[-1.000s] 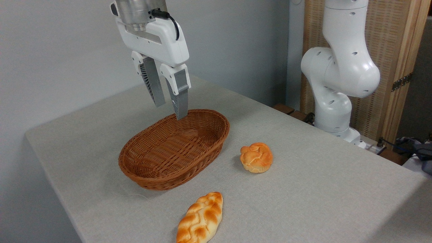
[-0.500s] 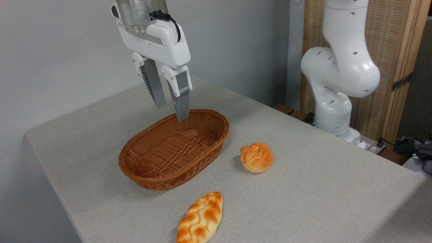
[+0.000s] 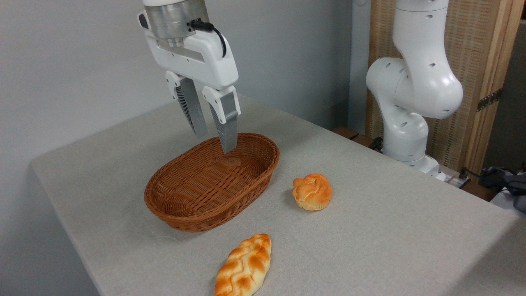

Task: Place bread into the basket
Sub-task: 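Move the open gripper past the basket toward the braided bread loaf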

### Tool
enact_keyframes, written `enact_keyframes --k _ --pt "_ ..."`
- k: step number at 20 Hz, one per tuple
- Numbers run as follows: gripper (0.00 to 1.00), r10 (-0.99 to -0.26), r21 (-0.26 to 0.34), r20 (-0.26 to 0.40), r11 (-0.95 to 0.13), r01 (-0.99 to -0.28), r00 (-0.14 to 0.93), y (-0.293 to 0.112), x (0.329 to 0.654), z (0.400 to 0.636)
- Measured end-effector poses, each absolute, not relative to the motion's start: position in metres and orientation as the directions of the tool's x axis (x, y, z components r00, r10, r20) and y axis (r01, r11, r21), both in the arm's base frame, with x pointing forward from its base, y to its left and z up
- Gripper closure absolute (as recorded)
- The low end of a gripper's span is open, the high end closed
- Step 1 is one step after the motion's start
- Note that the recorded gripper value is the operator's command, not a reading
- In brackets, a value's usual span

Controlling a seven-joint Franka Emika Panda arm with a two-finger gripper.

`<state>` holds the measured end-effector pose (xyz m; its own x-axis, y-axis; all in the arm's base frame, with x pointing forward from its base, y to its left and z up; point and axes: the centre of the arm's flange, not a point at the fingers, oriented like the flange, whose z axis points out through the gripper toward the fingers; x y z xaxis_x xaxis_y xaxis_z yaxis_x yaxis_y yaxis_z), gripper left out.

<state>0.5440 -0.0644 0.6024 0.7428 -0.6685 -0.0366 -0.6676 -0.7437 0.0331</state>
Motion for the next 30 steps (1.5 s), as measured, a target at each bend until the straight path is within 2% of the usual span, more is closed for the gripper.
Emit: enact_keyframes --k 7,12,18,22,26,30 --pt "0.00 -0.648 0.036 -0.040 -0.762 -0.647 0.761 -0.051 0.542 0.599" --pt "0.00 -0.560 0.003 0.016 -0.828 -0.560 0.828 -0.034 0.534 0.592" --pt "0.00 -0.447 -0.035 0.113 -0.894 -0.446 0.887 -0.010 0.538 0.579" --pt "0.00 -0.392 -0.042 0.143 -0.920 -0.391 0.909 0.023 0.541 0.566" --pt "0.00 -0.352 -0.052 0.176 -0.936 -0.348 0.919 0.047 0.542 0.563" --pt "0.00 -0.341 -0.047 0.168 -0.940 -0.338 0.925 0.053 0.542 0.555"
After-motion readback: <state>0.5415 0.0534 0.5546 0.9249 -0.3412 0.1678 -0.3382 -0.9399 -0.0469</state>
